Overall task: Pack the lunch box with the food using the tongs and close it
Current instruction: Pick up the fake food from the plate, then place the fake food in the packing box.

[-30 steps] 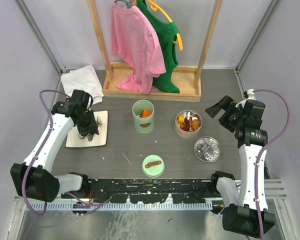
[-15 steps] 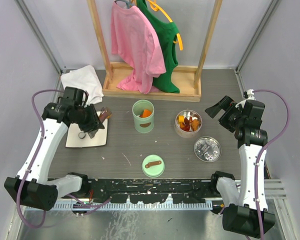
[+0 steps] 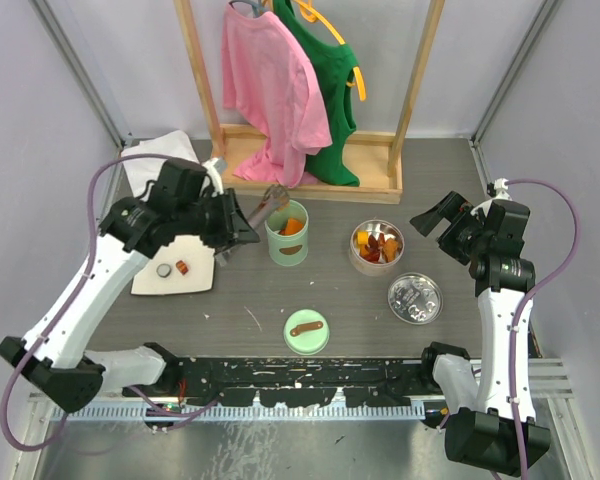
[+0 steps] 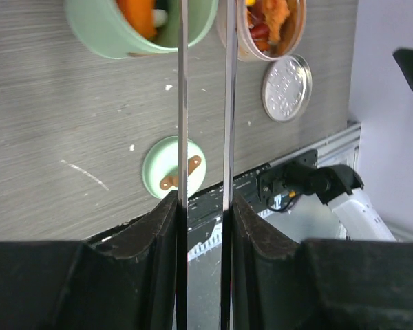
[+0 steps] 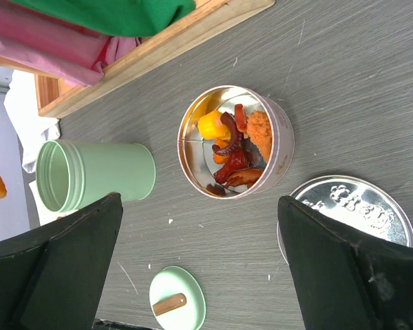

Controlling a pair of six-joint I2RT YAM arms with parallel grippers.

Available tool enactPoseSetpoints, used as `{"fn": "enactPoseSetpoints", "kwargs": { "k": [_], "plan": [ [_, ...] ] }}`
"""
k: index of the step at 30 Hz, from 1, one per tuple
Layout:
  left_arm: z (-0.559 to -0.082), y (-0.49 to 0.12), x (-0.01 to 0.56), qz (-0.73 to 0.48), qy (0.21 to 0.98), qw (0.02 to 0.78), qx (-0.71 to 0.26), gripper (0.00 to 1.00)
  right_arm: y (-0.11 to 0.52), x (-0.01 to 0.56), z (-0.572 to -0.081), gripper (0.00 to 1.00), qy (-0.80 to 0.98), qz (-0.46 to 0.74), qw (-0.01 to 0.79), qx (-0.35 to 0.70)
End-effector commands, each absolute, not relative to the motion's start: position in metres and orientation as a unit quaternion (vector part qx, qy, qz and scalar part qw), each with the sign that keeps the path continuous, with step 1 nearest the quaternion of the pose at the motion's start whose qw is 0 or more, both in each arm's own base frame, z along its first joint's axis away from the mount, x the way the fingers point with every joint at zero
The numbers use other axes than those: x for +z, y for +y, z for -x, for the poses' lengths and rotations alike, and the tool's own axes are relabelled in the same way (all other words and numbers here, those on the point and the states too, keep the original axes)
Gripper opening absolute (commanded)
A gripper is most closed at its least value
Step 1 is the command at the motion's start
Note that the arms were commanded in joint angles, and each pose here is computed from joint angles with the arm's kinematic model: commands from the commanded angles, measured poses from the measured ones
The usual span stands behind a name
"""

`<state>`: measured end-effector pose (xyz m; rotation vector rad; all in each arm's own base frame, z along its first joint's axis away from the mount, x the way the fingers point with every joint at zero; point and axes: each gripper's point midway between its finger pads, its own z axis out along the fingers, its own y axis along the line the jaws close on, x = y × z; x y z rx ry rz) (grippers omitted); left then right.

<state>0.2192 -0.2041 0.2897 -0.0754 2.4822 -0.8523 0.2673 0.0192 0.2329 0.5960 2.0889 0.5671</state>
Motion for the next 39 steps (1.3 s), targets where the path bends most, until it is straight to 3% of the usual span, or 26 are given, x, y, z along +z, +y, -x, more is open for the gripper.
{"fn": "enactPoseSetpoints", "kwargs": {
  "k": [1,22,33,39],
  "plan": [
    [-0.234,-0.248,0.310,-0.019,0.899,0.281,-0.337,0.16,0.015,0.252,-0.270,1.00,0.826,-0.229,0.467,0.218],
    [-0.230,-0.426,0.242,-0.177,0.901,0.258,-0.301,0.16,0.003,0.258,-0.268,1.00,0.829,-0.229,0.478,0.181],
    [-0.237,-0.444,0.204,-0.191,0.915,0.225,-0.275,0.21,0.004,0.256,-0.269,1.00,0.830,-0.228,0.474,0.185],
    [-0.238,-0.439,0.207,-0.198,0.915,0.231,-0.264,0.31,0.004,0.254,-0.269,1.00,0.831,-0.229,0.473,0.185]
  ]
}}
